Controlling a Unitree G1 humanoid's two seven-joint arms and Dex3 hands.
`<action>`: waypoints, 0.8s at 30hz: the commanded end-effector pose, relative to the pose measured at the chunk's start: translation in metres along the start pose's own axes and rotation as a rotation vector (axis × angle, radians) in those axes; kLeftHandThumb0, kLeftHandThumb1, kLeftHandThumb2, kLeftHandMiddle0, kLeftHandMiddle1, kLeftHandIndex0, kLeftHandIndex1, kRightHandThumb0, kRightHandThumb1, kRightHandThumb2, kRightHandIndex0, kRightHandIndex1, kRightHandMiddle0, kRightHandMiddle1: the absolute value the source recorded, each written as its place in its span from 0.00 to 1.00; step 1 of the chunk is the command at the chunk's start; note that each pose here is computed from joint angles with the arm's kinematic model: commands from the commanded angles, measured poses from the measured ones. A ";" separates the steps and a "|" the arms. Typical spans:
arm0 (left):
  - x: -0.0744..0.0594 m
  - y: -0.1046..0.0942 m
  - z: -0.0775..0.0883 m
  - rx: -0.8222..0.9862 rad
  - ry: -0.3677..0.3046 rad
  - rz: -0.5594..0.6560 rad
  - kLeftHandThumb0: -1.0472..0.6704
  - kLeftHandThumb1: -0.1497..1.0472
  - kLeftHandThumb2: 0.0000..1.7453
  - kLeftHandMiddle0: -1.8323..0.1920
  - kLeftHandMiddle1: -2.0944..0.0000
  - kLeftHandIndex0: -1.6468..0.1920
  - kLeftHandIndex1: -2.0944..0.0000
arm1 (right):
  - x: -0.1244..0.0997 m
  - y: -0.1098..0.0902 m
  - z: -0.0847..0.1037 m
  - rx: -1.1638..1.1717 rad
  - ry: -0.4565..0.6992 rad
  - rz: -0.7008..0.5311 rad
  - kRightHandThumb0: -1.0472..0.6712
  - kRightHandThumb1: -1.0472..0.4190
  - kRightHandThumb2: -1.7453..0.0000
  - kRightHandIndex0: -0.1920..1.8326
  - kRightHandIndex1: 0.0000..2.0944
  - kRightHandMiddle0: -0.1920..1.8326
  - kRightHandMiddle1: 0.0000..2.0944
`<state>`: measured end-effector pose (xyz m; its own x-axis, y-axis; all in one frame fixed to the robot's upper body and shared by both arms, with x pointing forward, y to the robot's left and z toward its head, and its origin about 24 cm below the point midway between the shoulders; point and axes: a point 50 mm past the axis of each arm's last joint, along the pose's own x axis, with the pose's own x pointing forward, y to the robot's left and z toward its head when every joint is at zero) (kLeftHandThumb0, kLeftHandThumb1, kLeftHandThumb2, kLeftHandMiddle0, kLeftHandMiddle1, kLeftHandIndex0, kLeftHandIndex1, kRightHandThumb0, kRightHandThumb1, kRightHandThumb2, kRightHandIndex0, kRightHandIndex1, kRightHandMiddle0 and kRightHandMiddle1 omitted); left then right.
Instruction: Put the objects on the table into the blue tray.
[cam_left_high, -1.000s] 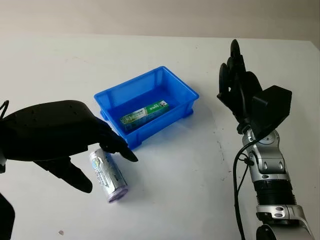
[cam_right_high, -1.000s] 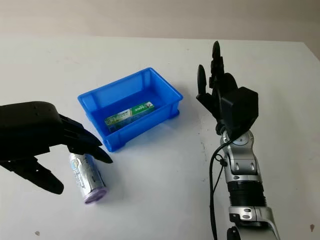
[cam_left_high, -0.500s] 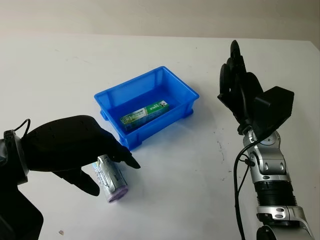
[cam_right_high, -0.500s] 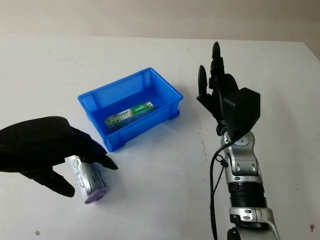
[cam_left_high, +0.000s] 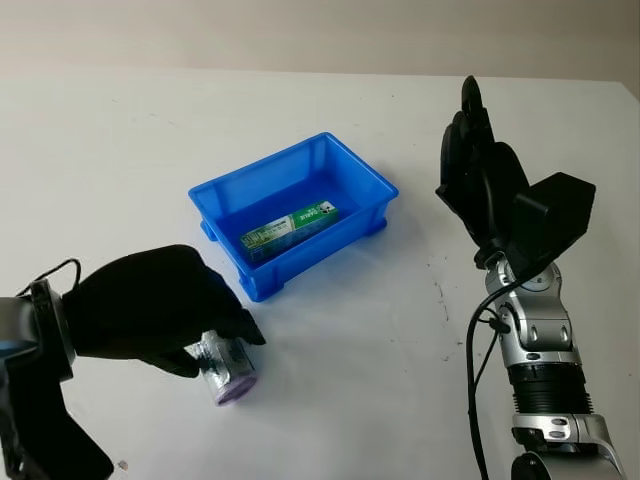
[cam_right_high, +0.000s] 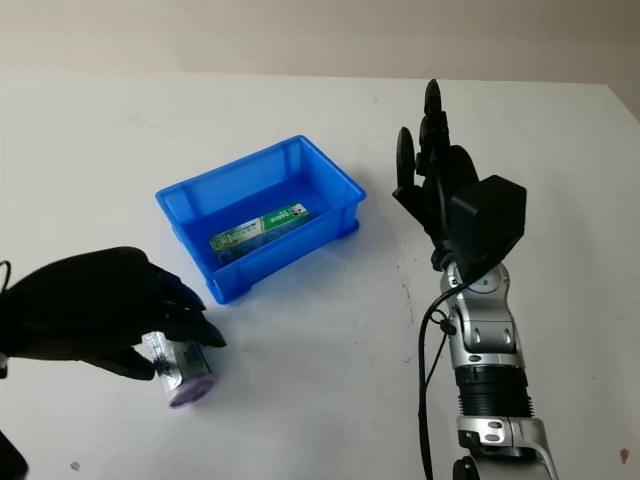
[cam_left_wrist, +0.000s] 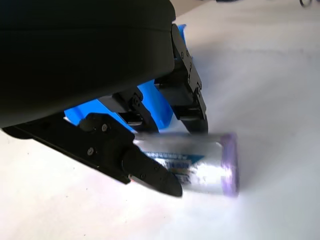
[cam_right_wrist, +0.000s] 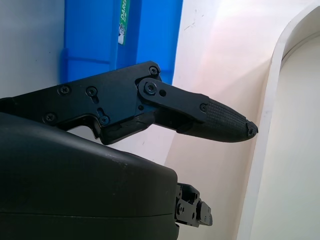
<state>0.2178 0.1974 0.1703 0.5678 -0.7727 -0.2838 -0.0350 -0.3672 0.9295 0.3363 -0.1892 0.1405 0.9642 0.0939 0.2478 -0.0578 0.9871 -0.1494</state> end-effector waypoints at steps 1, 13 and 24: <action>0.003 -0.004 0.001 0.022 -0.016 -0.010 0.52 0.84 0.04 0.44 0.94 0.46 0.86 | -0.001 -0.002 0.003 0.002 -0.014 -0.007 0.17 0.00 0.59 0.00 0.00 0.00 0.00; 0.012 -0.028 0.014 -0.053 -0.089 -0.012 0.33 0.98 0.07 0.59 0.05 0.64 0.12 | -0.001 -0.005 0.006 0.006 -0.026 -0.009 0.17 0.00 0.59 0.00 0.00 0.00 0.00; 0.004 0.003 0.015 -0.315 -0.075 0.016 0.31 1.00 0.12 0.39 0.00 0.56 0.00 | 0.000 -0.004 0.007 -0.003 -0.021 -0.008 0.18 0.00 0.59 0.00 0.00 0.00 0.00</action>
<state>0.2089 0.1863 0.1592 0.5072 -0.8152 -0.2795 0.2363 -0.1804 0.9548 0.3357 -0.1898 0.1426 0.9634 0.0910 0.2520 -0.0572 0.9887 -0.1382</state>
